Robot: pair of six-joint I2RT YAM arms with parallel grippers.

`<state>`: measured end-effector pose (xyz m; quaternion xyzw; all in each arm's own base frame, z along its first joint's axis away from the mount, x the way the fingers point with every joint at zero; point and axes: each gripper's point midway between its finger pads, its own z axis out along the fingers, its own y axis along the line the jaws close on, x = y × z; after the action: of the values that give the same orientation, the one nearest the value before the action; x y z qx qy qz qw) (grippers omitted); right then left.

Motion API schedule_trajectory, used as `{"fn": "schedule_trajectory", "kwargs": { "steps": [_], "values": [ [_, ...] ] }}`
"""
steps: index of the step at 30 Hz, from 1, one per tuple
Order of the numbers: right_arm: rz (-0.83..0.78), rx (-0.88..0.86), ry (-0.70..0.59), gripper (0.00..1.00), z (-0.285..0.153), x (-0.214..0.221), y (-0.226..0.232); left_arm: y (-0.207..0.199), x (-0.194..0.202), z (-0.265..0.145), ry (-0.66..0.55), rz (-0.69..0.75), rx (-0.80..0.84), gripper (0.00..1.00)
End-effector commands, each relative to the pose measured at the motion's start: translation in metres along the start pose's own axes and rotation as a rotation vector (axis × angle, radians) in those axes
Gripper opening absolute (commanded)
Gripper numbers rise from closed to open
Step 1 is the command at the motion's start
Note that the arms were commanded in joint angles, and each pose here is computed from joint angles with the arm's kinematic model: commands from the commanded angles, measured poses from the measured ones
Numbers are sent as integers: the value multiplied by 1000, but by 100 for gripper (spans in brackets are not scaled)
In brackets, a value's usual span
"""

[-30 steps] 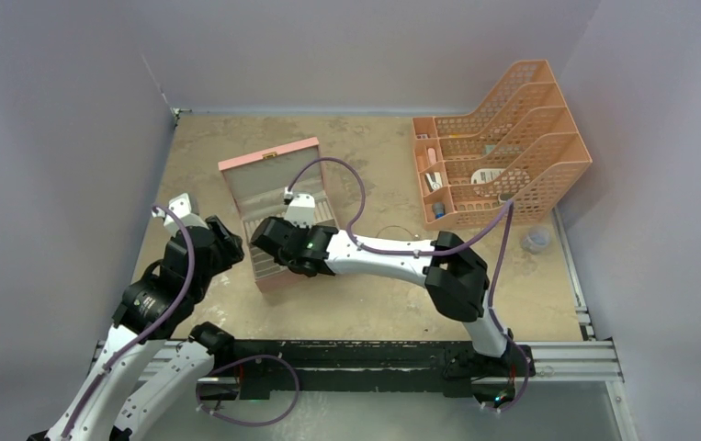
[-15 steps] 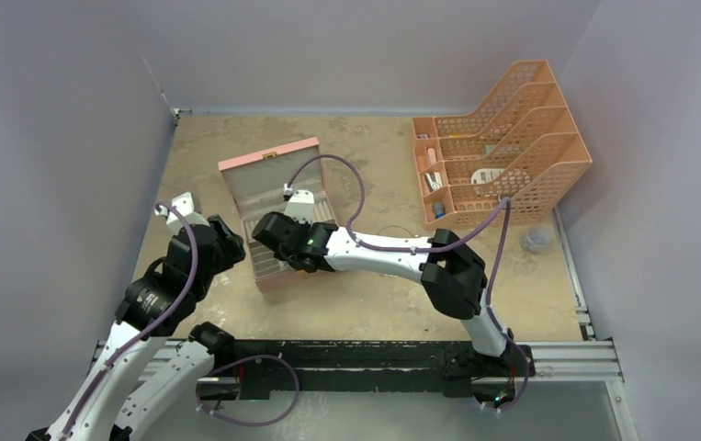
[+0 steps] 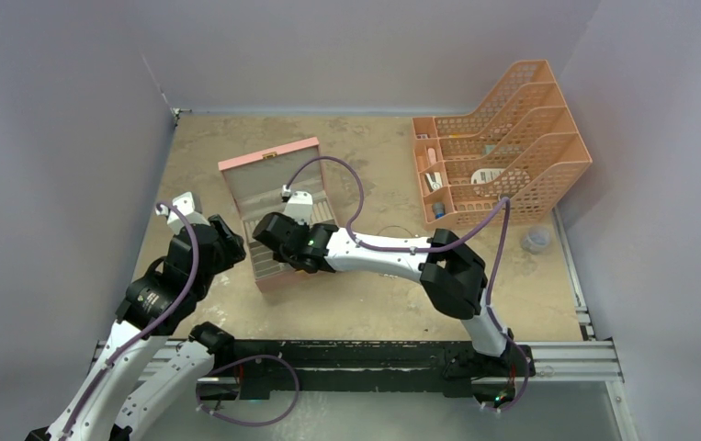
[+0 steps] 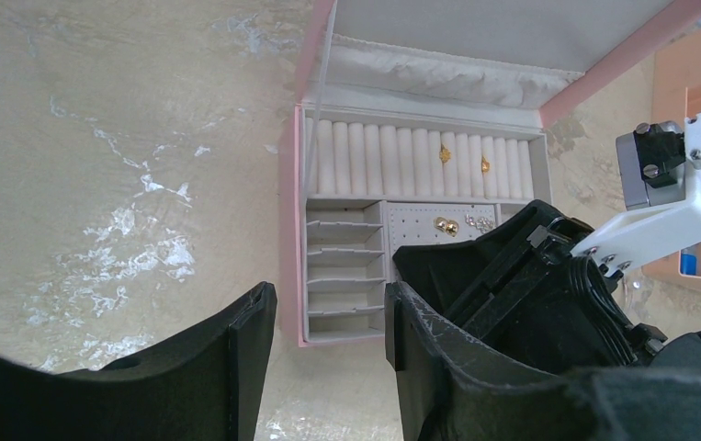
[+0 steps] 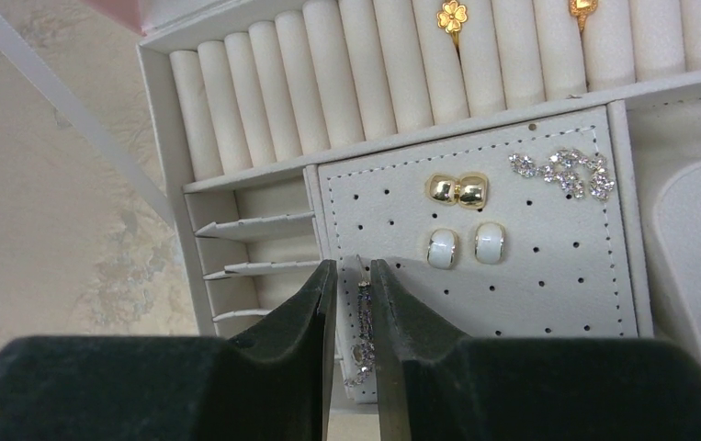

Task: Organize the mixed jewelry
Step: Place the jewelry in the jewelry box.

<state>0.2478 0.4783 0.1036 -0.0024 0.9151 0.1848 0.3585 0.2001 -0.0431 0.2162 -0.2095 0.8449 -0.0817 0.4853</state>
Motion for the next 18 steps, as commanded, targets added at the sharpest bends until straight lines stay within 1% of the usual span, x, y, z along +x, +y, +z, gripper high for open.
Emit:
{"fn": "schedule_trajectory", "kwargs": {
  "steps": [1,8,18],
  "values": [
    [14,4,-3,22,-9,-6,-3,-3,-8,2,-33,-8,5,47],
    [12,12,-6,15,-9,-6,-5,-4,-8,2,-32,-9,8,47],
    [2,20,-16,9,-9,-17,-5,-4,-8,2,-31,-8,7,47]
  ]
}}
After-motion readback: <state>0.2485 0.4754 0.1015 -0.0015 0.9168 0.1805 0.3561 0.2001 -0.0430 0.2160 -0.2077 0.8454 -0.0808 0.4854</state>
